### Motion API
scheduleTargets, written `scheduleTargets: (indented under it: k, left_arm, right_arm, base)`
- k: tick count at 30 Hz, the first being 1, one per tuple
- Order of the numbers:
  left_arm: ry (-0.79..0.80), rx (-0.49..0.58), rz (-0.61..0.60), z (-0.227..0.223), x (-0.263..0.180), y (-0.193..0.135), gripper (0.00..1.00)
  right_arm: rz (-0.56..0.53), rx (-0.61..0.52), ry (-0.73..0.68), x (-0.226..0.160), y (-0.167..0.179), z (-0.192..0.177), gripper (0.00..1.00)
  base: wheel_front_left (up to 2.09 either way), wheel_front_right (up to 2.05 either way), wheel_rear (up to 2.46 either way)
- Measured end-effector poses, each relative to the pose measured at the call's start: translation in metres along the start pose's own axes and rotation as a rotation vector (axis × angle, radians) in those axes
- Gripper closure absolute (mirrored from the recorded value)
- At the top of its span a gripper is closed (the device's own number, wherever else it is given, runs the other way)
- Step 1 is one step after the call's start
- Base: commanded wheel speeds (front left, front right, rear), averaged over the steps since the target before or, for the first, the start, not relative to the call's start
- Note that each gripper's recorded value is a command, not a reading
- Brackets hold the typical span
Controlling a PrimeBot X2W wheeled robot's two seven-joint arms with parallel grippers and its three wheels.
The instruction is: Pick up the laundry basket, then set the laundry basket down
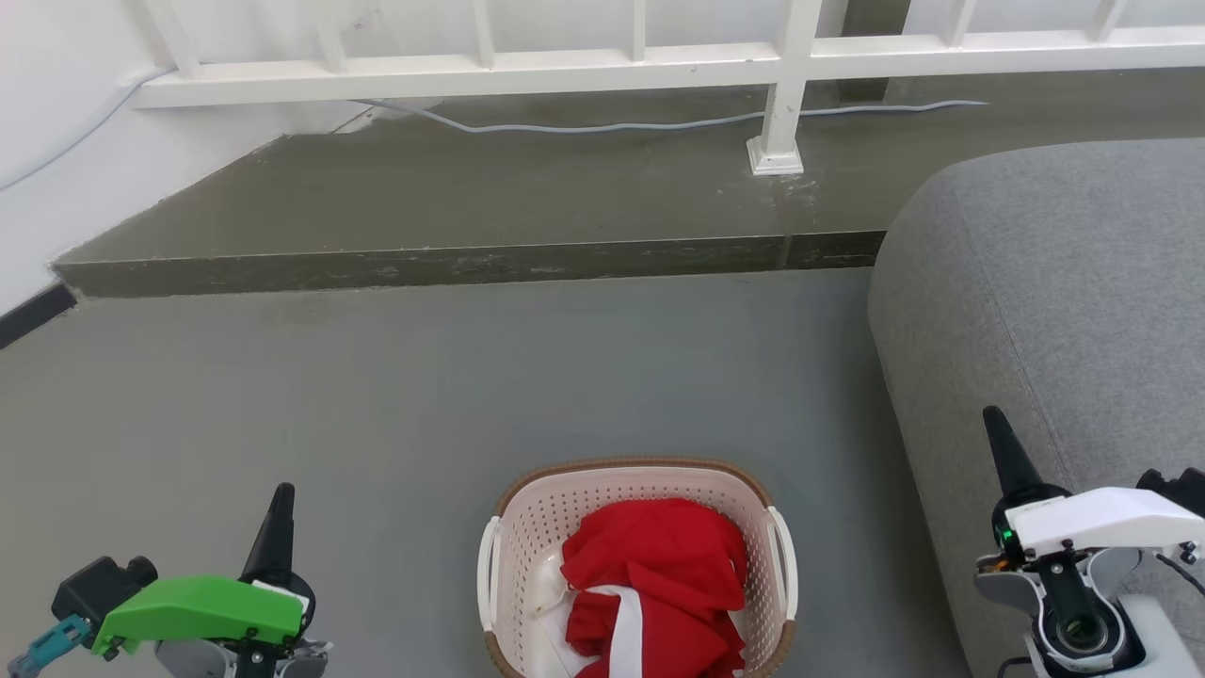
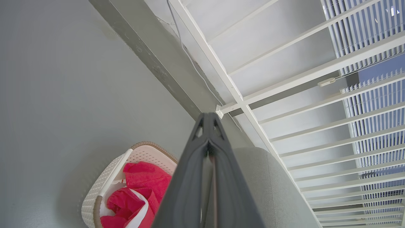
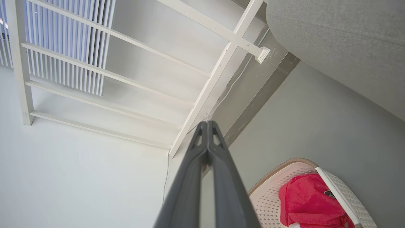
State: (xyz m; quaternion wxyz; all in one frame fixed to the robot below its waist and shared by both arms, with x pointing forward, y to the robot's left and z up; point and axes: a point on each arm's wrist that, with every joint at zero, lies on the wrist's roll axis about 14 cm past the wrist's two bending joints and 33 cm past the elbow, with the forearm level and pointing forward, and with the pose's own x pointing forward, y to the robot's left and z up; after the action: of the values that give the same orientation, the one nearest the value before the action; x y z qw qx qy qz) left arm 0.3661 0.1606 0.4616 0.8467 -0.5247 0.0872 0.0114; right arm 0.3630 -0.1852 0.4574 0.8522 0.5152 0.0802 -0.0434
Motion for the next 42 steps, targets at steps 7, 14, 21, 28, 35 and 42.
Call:
scheduleTargets:
  k: [7, 14, 21, 28, 35, 42]
  left_arm:
    - [-0.01, -0.095, 0.009, 0.004, 0.0, 0.003, 1.0]
    - [-0.022, -0.186, 0.0, 0.01, 0.002, 0.002, 1.0]
    - [-0.024, -0.26, -0.013, 0.014, 0.003, 0.0, 1.0]
    - [-0.036, -0.34, -0.014, 0.02, 0.002, 0.003, 1.0]
    - [-0.055, -0.428, -0.032, 0.028, 0.002, 0.002, 1.0]
    - [-0.059, -0.463, -0.056, 0.032, 0.005, -0.003, 1.0]
  right_arm:
    - [0.005, 0.094, -0.008, 0.002, 0.001, 0.005, 1.0]
    - [0.009, 0.193, -0.016, 0.002, 0.001, 0.008, 1.0]
    - [0.024, 0.274, -0.024, 0.004, 0.003, 0.012, 1.0]
    - [0.045, 0.361, -0.037, 0.006, 0.007, 0.019, 1.0]
    - [0.059, 0.452, -0.053, 0.006, 0.006, 0.025, 1.0]
    - [0.065, 0.495, -0.053, 0.006, 0.007, 0.027, 1.0]
  base:
    - [0.0, 0.0, 0.0]
    - [0.0, 0.0, 0.0]
    - [0.0, 0.0, 0.0]
    - [0.0, 0.0, 0.0]
    - [0.0, 0.0, 0.0]
    - [0.0, 0.0, 0.0]
